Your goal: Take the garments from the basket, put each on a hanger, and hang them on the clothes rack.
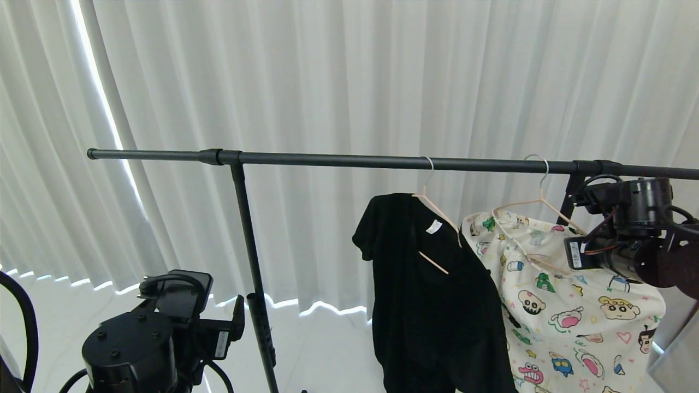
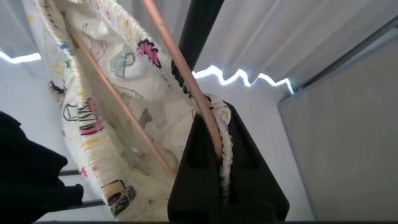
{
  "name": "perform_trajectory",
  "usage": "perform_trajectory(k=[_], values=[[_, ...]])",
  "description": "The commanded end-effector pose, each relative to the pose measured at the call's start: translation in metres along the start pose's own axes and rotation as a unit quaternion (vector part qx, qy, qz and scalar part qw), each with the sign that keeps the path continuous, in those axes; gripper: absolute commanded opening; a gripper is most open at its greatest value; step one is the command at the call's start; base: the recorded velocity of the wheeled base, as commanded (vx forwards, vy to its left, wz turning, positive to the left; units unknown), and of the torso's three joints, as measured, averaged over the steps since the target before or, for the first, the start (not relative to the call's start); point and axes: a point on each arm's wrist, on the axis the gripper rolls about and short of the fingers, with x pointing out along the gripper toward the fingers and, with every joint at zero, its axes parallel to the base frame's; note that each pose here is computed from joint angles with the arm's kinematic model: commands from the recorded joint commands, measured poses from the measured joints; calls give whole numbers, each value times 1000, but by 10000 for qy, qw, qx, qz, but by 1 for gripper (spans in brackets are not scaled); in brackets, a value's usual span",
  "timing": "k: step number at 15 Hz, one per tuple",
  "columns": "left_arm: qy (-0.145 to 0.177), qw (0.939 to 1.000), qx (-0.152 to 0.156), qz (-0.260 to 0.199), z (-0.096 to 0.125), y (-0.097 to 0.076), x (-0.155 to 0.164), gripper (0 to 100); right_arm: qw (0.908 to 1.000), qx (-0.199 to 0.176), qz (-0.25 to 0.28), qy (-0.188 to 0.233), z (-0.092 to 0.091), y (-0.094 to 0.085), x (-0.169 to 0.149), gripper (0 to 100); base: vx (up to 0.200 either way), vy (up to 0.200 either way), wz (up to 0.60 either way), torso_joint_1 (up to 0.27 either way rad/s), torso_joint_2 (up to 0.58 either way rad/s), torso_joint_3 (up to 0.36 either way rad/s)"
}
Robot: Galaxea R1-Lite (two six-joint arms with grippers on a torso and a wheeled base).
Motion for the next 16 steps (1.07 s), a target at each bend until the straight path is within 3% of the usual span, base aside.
perform_trajectory(k=[1, 5, 6, 8, 10, 14, 16], values=[[0, 10000, 3, -4, 0, 0, 0, 100, 10000, -12, 25, -24, 0, 0, -4, 0, 0, 0, 0, 0, 0, 0], [-8, 10000, -1, -10, 0, -1, 0, 100, 9999, 0, 58, -94, 2, 1, -8, 0, 0, 0, 0, 0, 0, 0], [-32, 10000, -22, -12, 2, -1, 1, 100, 9998, 75, 70, -146, 4, 0, -11, 100, 0, 0, 0, 0, 0, 0], [-107, 9999, -96, 5, 6, -3, 3, 100, 9985, 351, 223, -346, 9, 5, -26, 100, 0, 0, 0, 0, 0, 0], [-126, 9998, -119, 17, 7, -3, 4, 100, 9943, 681, 480, -672, 12, 4, -63, 100, 0, 0, 0, 0, 0, 0], [-136, 9997, -199, 34, 8, -2, 5, 100, 9884, 885, 525, -1121, 14, -28, -125, 100, 0, 0, 0, 0, 0, 0], [-147, 9996, -225, 36, 9, -2, 5, 100, 9903, 805, 462, -1031, 6, -42, -148, 100, -200, 0, 0, 2, -7, 0]])
